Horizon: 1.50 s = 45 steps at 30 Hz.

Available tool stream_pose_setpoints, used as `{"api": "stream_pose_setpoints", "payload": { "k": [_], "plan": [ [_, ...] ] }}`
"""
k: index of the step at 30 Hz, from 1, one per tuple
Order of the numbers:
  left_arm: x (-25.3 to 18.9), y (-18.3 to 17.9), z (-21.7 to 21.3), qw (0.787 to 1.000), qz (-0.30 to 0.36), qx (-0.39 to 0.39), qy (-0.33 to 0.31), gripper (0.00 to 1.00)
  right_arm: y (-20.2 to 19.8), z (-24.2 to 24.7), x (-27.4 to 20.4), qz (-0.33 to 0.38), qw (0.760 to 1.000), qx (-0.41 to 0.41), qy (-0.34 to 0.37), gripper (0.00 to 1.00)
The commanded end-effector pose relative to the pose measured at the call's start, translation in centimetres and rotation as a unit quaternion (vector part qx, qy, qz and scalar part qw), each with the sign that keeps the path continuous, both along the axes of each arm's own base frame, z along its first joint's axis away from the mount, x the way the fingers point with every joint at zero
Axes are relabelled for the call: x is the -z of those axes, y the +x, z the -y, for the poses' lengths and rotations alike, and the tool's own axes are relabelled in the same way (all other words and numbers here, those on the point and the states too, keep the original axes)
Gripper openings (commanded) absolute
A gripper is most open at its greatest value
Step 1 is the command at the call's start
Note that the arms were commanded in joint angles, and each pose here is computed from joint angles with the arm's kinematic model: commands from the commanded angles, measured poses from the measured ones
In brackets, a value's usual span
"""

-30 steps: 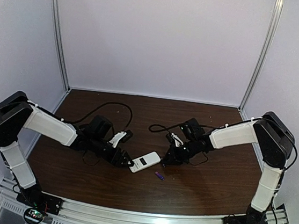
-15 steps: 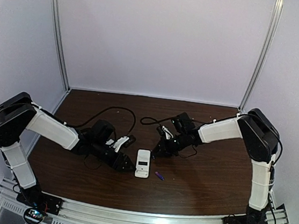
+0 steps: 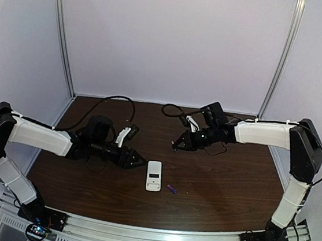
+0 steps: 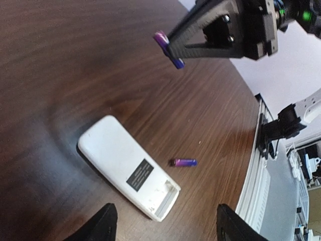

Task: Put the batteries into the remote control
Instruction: Adjust the remote control without the battery cover at the center of the board, then pass from the right arm to the left

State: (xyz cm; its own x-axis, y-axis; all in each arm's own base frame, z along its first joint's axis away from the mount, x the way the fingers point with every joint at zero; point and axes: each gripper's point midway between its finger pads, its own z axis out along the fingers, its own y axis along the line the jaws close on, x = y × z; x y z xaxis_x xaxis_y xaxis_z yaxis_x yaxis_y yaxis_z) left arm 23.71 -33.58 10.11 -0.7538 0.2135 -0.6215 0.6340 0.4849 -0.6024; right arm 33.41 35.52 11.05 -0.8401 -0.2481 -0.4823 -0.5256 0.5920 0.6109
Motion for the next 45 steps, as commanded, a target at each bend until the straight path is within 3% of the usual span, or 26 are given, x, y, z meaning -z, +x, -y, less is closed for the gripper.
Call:
{"api": "stream_pose_setpoints", "payload": {
  "k": [1,8,15,36,43,45],
  "plan": [
    [-5.4,2.0,0.1,0.996,0.039,-0.036,-0.073,0.68,-2.0,-0.2,-3.8,0.1,0.993,-0.056,0.008,0.0],
    [-10.4,2.1,1.3,0.988,0.033,-0.026,-0.148,0.58,-5.1,-1.6,-6.7,0.235,0.963,-0.122,-0.042,0.0],
    [-10.8,1.8,2.0,0.983,0.005,-0.017,-0.181,0.51,-7.2,-2.7,-7.5,0.31,0.932,-0.163,-0.089,0.02],
    [-9.2,0.4,5.1,0.986,-0.018,0.017,-0.168,0.37,-9.6,-5.1,-7.8,0.356,0.903,-0.203,-0.133,0.04],
    [-9.0,0.2,5.4,0.984,-0.028,0.024,-0.173,0.19,-9.5,-5.2,-8.2,0.365,0.899,-0.197,-0.14,0.04],
    [-9.0,0.1,5.4,0.984,-0.028,0.026,-0.174,0.08,-9.5,-5.2,-8.0,0.365,0.899,-0.196,-0.142,0.07]
  ]
}}
